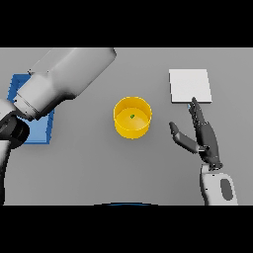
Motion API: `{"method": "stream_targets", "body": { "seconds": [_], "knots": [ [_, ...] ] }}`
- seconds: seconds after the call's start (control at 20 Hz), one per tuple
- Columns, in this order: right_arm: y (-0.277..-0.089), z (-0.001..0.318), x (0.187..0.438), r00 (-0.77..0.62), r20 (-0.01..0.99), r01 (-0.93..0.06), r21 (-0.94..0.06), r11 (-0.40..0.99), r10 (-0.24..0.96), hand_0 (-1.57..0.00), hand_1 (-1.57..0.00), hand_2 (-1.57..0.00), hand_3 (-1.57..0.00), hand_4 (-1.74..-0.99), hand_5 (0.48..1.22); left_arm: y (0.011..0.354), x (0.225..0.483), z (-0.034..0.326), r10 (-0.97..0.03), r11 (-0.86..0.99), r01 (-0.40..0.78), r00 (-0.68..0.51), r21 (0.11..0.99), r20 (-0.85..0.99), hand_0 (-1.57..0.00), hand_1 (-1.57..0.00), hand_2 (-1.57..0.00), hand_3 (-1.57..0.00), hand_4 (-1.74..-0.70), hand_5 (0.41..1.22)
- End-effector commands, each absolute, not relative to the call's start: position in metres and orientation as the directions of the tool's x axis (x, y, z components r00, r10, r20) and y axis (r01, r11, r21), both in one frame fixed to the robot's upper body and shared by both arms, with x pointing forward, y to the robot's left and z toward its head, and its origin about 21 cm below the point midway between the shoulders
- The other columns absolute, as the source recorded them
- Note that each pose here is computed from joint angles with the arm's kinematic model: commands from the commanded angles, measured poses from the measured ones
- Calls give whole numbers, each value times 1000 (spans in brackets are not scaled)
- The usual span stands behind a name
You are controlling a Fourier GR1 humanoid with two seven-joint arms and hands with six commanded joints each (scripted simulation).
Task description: Pick up the red beaker and tilt it to pour out 1 green nut into yellow bowl. Pick up the yellow bowl and place it on the metallic measuring scale.
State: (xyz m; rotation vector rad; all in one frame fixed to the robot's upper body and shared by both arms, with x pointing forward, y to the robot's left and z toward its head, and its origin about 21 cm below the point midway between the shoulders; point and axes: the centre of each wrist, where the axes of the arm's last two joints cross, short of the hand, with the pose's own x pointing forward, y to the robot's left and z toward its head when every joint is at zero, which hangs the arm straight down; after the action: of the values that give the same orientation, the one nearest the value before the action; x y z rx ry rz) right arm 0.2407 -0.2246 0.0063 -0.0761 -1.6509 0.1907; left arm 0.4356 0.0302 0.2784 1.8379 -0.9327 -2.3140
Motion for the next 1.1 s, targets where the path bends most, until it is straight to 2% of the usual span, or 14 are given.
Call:
{"method": "stream_targets", "body": {
  "seconds": [0.0, 0.1, 0.2, 0.25, 0.3, 0.4, 0.55, 0.6, 0.7, 0.75, 0.85, 0.95, 1.0, 1.05],
  "knots": [
    [-227, 5, 241, -85, 983, -63, -169, 984, 163, 1, 1, 1, 1, -1256, 635, 44, 441, 305, -461, -796, -301, -259, 524, -849, -1571, -1472, -1466, -1387, -1572, 1211],
    [-228, 8, 245, -89, 982, -65, -175, 982, 169, 1, 1, 1, 1, -1274, 642, 58, 450, 326, -572, -749, -258, -211, 610, -792, -1571, -1508, -1504, -1453, -1537, 1214],
    [-230, 11, 244, -111, 977, -72, -191, 979, 183, 1, 1, 1, 1, -1292, 645, 111, 465, 355, -794, -580, -134, -128, 804, -594, -1571, -1530, -1528, -1445, -1611, 1217],
    [-227, 12, 243, -118, 976, -82, -194, 978, 183, 1, 1, 1, 1, -1299, 649, 133, 470, 361, -870, -475, -94, -98, 875, -483, -1571, -1539, -1537, -1435, -1637, 1218],
    [-229, 11, 244, -121, 975, -87, -199, 976, 188, 1, 1, 1, 1, -1306, 651, 159, 475, 361, -930, -357, -57, -72, 932, -361, -1571, -1545, -1544, -1453, -1658, 1218],
    [-227, 13, 247, -126, 972, -88, -208, 974, 196, 1, 1, 1, 1, -1312, 653, 196, 480, 356, -982, -188, -39, 9, 981, -188, -1571, -1554, -1553, -1418, -1688, 1219],
    [-224, 9, 249, -135, 968, -100, -224, 970, 210, 1, 1, 1, 1, -1301, 652, 241, 482, 337, -996, 15, -58, 85, 998, 20, -1571, -1563, -1562, -1403, -1714, 1220],
    [-223, 9, 248, -131, 969, -97, -225, 970, 211, 1, 1, 1, 1, -1298, 651, 256, 481, 332, -985, 82, -67, 146, 994, 91, -1571, -1564, -1564, -1437, -1719, 1220],
    [-221, 9, 249, -133, 971, -99, -212, 972, 198, 1, 1, 1, 1, -1286, 649, 279, 481, 314, -956, 164, -81, 234, 983, 178, -1571, -1567, -1566, -1406, -1727, 1221],
    [-217, 9, 249, -124, 973, -99, -205, 974, 193, 1, 1, 1, 1, -1276, 651, 287, 481, 302, -937, 201, -86, 274, 976, 217, -1571, -1568, -1567, -1406, -1730, 1221],
    [-220, 9, 249, -107, 979, -105, -185, 977, 174, 1, 1, 1, 1, -1275, 656, 307, 479, 276, -899, 254, -75, 351, 964, 264, -1571, -1569, -1569, -1465, -1734, 1221],
    [-221, 5, 248, -113, 975, -113, -205, 972, 193, 1, 1, 1, 1, -1285, 663, 323, 476, 245, -840, 348, -61, 423, 936, 340, -1571, -1570, -1569, -1503, -1736, 1221],
    [-223, 4, 250, -109, 972, -103, -219, 970, 208, 1, 1, 1, 1, -1293, 667, 331, 473, 229, -816, 385, -62, 443, 921, 371, -1571, -1570, -1570, -1437, -1737, 1221],
    [-223, 6, 253, -113, 972, -104, -217, 971, 205, 1, 1, 1, 1, -1302, 671, 337, 470, 214, -788, 415, -59, 476, 908, 391, -1571, -1570, -1570, -1464, -1738, 1221]
  ]
}}
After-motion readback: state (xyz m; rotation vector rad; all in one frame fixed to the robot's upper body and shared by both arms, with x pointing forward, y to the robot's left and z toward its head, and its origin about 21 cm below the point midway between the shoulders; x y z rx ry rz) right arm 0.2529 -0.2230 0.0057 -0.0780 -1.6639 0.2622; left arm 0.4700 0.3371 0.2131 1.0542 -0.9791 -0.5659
